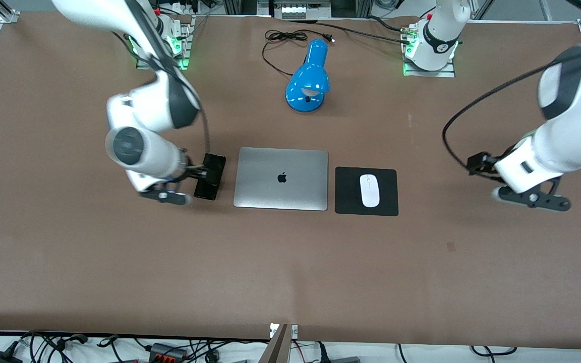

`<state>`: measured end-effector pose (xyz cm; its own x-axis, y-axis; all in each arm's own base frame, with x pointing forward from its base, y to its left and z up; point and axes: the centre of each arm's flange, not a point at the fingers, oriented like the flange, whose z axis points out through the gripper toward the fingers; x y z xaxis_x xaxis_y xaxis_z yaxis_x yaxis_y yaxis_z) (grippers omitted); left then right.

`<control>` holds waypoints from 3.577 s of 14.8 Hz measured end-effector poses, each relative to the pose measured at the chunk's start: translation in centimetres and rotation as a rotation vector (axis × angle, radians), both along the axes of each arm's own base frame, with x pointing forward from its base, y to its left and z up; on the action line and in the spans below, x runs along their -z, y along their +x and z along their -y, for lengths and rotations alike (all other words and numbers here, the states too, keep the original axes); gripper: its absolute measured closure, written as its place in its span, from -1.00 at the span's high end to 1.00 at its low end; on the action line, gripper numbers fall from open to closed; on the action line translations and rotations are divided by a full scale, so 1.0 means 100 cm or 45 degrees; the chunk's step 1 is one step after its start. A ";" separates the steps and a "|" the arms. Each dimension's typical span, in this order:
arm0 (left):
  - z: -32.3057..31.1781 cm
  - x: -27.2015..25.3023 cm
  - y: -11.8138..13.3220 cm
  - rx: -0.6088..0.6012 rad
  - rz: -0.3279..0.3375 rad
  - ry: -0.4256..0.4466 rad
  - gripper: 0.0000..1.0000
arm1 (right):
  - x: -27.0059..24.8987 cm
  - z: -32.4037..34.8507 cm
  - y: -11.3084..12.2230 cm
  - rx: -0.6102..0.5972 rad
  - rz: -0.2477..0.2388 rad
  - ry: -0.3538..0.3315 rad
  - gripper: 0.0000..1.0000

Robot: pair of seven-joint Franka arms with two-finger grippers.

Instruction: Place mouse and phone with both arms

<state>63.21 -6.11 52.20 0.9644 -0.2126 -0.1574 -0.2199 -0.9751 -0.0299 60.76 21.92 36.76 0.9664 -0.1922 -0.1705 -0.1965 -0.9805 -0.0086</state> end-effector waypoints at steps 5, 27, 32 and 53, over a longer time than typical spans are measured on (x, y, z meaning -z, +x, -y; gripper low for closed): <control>-0.010 -0.044 -0.009 -0.005 0.016 -0.004 1.00 | -0.130 0.099 0.037 -0.044 0.034 0.025 1.00; -0.011 -0.087 -0.089 -0.130 0.140 -0.066 1.00 | -0.223 0.263 0.001 -0.250 0.285 -0.047 1.00; -0.014 -0.093 -0.089 -0.136 0.150 -0.067 1.00 | -0.214 0.264 -0.024 -0.219 0.260 -0.032 1.00; -0.015 -0.095 -0.089 -0.139 0.153 -0.068 1.00 | -0.221 0.254 -0.028 -0.223 0.255 -0.024 1.00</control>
<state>54.33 -4.56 61.69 0.9934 -0.1106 -0.0310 -0.1105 -0.9939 0.0025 57.91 -3.50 58.82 0.9994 -0.0205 0.0297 -0.0201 -0.9997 -0.0118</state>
